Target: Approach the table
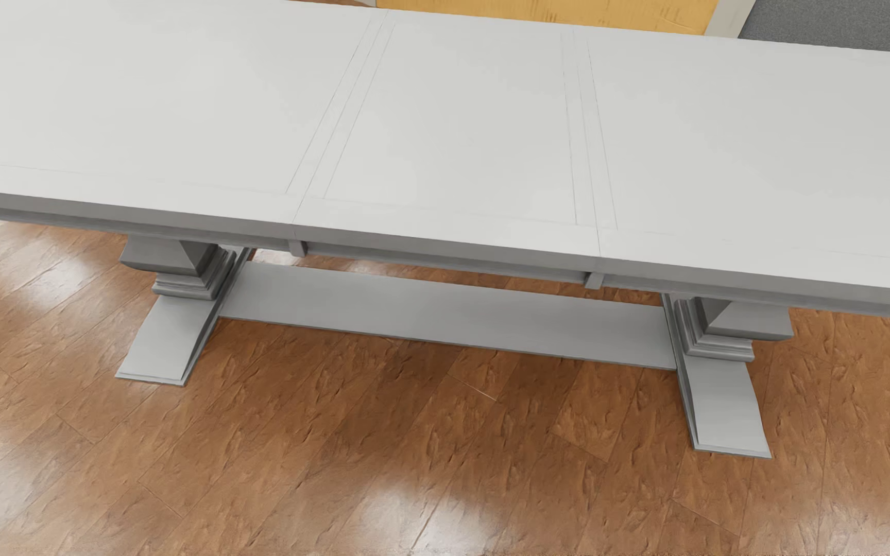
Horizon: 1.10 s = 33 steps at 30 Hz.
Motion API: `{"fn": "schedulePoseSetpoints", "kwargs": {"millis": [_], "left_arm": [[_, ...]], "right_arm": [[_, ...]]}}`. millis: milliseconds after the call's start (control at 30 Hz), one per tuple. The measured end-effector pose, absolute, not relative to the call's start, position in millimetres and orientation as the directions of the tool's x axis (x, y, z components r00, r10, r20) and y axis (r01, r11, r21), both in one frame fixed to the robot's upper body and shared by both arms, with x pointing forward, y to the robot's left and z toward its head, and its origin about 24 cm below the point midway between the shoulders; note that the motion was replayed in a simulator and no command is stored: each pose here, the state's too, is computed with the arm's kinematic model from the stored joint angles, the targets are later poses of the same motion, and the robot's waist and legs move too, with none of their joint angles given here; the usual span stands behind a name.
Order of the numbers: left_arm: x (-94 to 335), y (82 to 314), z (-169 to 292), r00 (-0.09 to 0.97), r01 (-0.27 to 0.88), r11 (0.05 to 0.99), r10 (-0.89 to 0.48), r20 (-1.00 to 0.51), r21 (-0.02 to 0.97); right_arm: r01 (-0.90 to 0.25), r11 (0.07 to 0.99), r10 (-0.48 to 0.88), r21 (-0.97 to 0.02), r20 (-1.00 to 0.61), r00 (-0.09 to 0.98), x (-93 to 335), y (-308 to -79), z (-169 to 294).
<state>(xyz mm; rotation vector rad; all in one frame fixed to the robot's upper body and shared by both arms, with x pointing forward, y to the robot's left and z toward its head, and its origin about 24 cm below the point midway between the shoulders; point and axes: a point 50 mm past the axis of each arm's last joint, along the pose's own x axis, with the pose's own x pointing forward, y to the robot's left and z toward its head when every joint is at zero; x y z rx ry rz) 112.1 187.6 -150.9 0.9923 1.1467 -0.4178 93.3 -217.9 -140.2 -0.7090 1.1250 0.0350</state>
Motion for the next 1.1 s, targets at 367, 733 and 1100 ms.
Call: {"fn": "schedulePoseSetpoints", "kwargs": {"millis": [367, 733, 1100], "left_arm": [[132.1, 189.1, -143.3, 0.477, 0.709, 0.493, 0.191, -0.858, 0.504], [129.2, 179.4, -146.2, 0.456, 0.732, 0.486, 0.17, -0.873, 0.477], [110.0, 183.6, -152.1, 0.394, 0.749, 0.504, 0.182, -0.901, 0.43]], "right_arm": [[-0.416, 0.785, -0.303, -0.46, -0.869, 0.391, 72.6, -218.9, -146.3], [-0.374, 0.783, -0.325, -0.497, -0.84, 0.435, 84.2, -221.0, -141.2], [-0.391, 0.786, -0.295, -0.479, -0.846, 0.443, 87.9, -211.1, -143.2]]}}
